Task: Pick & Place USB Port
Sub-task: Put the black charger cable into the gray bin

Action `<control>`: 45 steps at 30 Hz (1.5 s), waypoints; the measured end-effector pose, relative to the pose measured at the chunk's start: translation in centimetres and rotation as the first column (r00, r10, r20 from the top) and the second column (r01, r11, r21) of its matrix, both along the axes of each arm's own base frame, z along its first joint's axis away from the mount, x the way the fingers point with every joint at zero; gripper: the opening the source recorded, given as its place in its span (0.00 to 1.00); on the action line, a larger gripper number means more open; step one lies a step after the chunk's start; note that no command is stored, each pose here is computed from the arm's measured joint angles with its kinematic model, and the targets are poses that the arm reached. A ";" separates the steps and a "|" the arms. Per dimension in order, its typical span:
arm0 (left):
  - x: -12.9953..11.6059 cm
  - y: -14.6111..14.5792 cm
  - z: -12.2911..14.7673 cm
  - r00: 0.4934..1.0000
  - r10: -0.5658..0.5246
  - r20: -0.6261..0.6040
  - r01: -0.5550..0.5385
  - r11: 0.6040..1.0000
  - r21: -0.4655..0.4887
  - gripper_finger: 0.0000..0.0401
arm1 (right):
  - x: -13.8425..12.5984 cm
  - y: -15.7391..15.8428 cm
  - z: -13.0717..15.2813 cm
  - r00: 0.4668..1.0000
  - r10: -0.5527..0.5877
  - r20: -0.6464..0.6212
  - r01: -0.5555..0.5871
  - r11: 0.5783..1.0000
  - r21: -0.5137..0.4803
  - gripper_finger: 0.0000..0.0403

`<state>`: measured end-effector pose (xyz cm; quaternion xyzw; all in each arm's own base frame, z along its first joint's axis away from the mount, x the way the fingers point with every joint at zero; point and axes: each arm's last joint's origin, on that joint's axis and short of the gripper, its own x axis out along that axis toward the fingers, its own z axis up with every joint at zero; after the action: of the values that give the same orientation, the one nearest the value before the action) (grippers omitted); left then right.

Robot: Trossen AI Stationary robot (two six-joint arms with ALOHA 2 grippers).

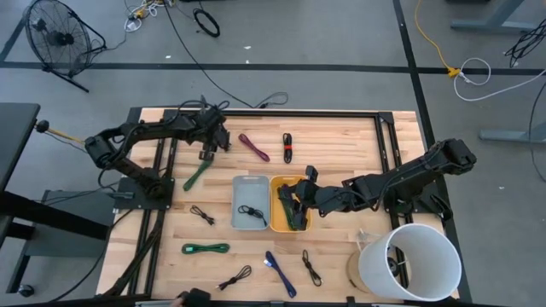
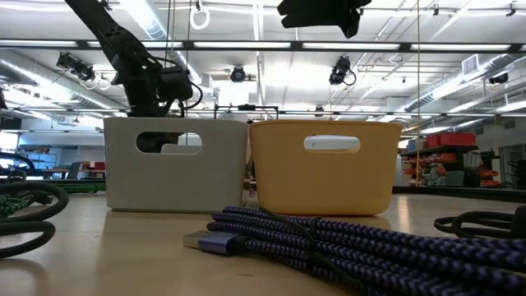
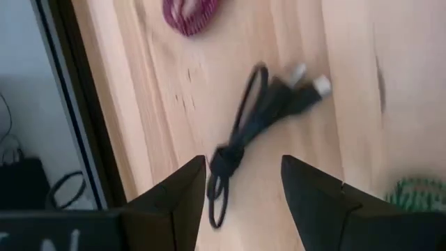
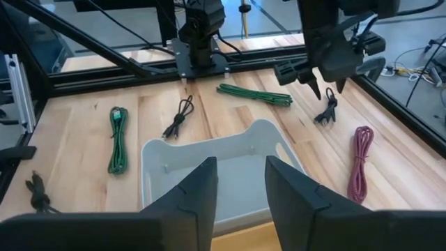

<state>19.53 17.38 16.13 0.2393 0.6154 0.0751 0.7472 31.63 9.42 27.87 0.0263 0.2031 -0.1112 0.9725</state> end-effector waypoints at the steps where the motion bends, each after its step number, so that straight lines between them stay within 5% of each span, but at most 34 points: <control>1: 0.1 0.0 0.0 1.000 -0.004 0.018 0.004 1.000 -0.004 0.48 | 0.0 0.0 0.0 1.000 0.000 0.000 0.000 1.000 0.000 0.31; 17: 1.9 1.7 -3.5 0.995 0.007 -0.096 -0.014 0.998 -0.064 0.47 | -0.1 0.0 -0.1 1.000 0.000 -0.014 0.000 1.000 -0.005 0.31; 20: 2.4 2.2 -3.3 0.994 0.041 -0.099 -0.049 0.996 -0.074 0.38 | 0.0 -0.1 -0.1 1.000 -0.003 -0.016 0.003 1.000 -0.006 0.31; 25: 3.2 2.9 -2.9 0.990 0.123 -0.069 -0.128 0.989 -0.080 0.05 | -0.1 -0.1 -0.2 1.000 -0.003 -0.021 0.003 1.000 -0.007 0.31; 29: 3.3 2.8 -2.6 0.981 0.186 -0.057 -0.191 0.977 -0.092 0.02 | -0.1 -0.1 -0.2 1.000 -0.003 -0.027 0.002 1.000 -0.010 0.31; 38: 4.6 1.2 0.8 0.940 0.274 -0.202 -0.306 0.940 -0.151 0.01 | -0.1 -0.4 -0.4 0.999 -0.011 -0.048 0.011 1.000 -0.017 0.31; 45: 5.4 -2.7 5.4 0.956 0.207 -0.207 -0.241 0.958 -0.156 0.00 | -0.2 -0.9 -0.8 0.995 -0.038 -0.088 0.037 0.999 -0.010 0.31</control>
<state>24.91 14.64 21.48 0.1056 0.7110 0.0808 0.6905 31.41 8.49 27.06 0.0212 0.2448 -0.1313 0.9604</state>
